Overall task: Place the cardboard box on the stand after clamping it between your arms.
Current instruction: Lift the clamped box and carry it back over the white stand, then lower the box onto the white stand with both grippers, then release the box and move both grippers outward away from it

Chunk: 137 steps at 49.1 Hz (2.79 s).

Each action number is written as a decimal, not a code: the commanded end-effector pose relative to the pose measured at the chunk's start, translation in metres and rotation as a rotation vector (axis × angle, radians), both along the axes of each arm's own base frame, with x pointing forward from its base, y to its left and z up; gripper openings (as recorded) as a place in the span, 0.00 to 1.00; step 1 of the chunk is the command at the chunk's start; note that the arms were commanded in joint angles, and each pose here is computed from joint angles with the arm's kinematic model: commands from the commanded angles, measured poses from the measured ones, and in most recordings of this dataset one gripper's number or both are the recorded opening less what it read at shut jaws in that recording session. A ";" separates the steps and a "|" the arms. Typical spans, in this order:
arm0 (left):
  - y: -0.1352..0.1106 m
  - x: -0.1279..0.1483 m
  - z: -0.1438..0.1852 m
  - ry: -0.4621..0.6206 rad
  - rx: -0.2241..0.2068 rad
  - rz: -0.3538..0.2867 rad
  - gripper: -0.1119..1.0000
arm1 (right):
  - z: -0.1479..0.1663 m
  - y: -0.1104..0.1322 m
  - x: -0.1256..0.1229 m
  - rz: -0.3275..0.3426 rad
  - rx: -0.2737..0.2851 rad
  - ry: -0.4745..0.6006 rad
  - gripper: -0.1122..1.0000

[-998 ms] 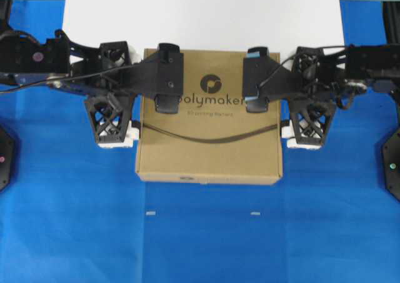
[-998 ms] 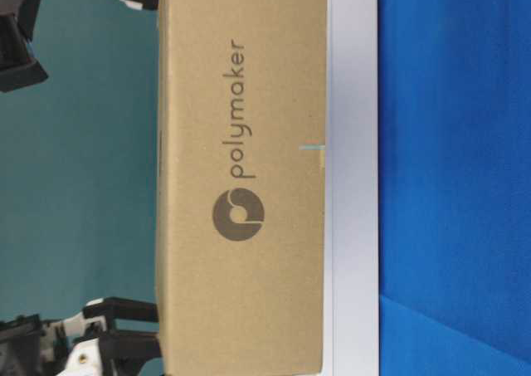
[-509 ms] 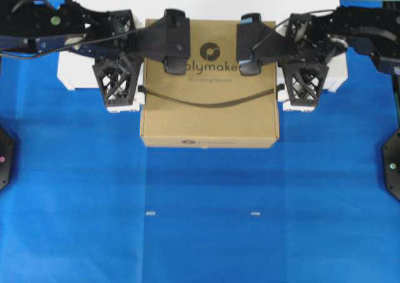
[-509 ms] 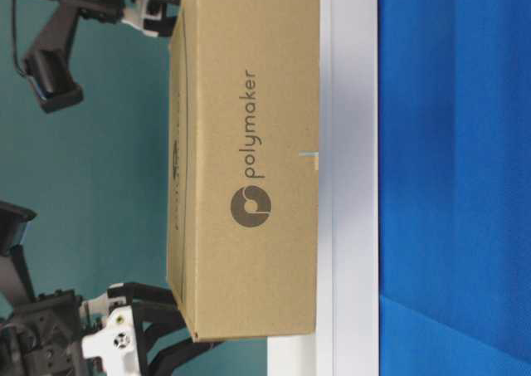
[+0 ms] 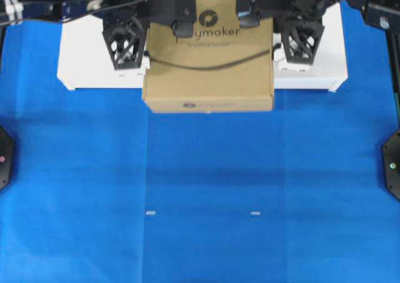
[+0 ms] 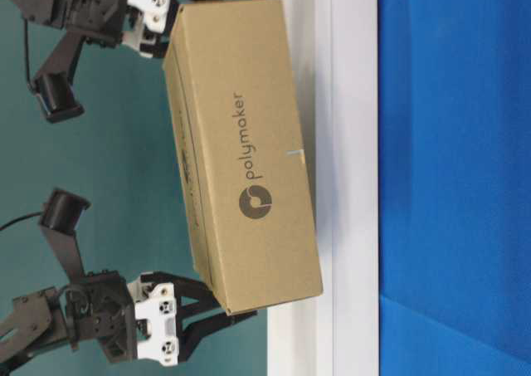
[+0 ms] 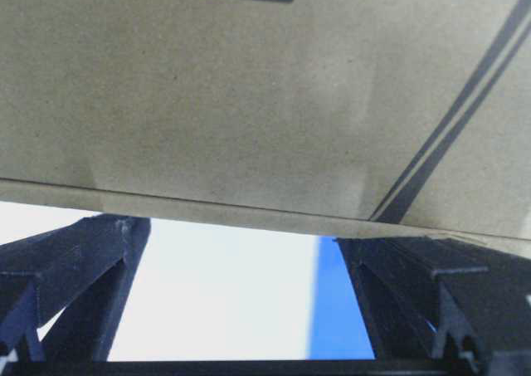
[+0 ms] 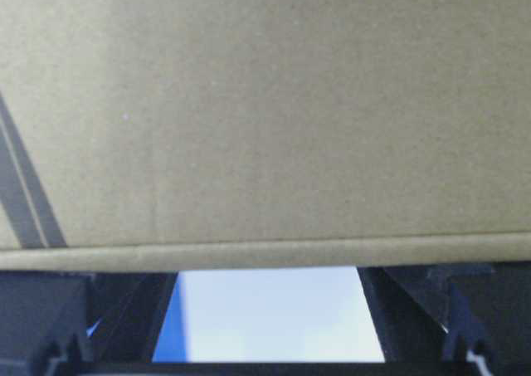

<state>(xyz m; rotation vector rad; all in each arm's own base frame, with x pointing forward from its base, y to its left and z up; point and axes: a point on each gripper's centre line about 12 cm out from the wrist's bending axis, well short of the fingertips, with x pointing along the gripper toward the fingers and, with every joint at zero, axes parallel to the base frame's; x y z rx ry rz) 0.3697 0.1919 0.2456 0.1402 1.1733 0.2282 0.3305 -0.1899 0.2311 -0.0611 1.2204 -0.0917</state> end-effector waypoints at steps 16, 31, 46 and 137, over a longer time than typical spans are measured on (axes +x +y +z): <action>0.038 0.038 0.076 -0.264 0.112 0.046 0.88 | 0.025 -0.033 0.037 0.004 -0.016 -0.186 1.00; 0.056 0.032 0.071 -0.251 0.111 0.086 0.88 | 0.016 -0.059 0.039 0.019 -0.014 -0.183 1.00; 0.060 0.034 0.061 -0.233 0.103 0.093 0.88 | 0.014 -0.070 0.041 0.034 -0.014 -0.170 1.00; 0.070 -0.048 0.011 -0.142 0.110 0.142 0.89 | -0.024 -0.095 -0.051 -0.107 -0.012 -0.071 1.00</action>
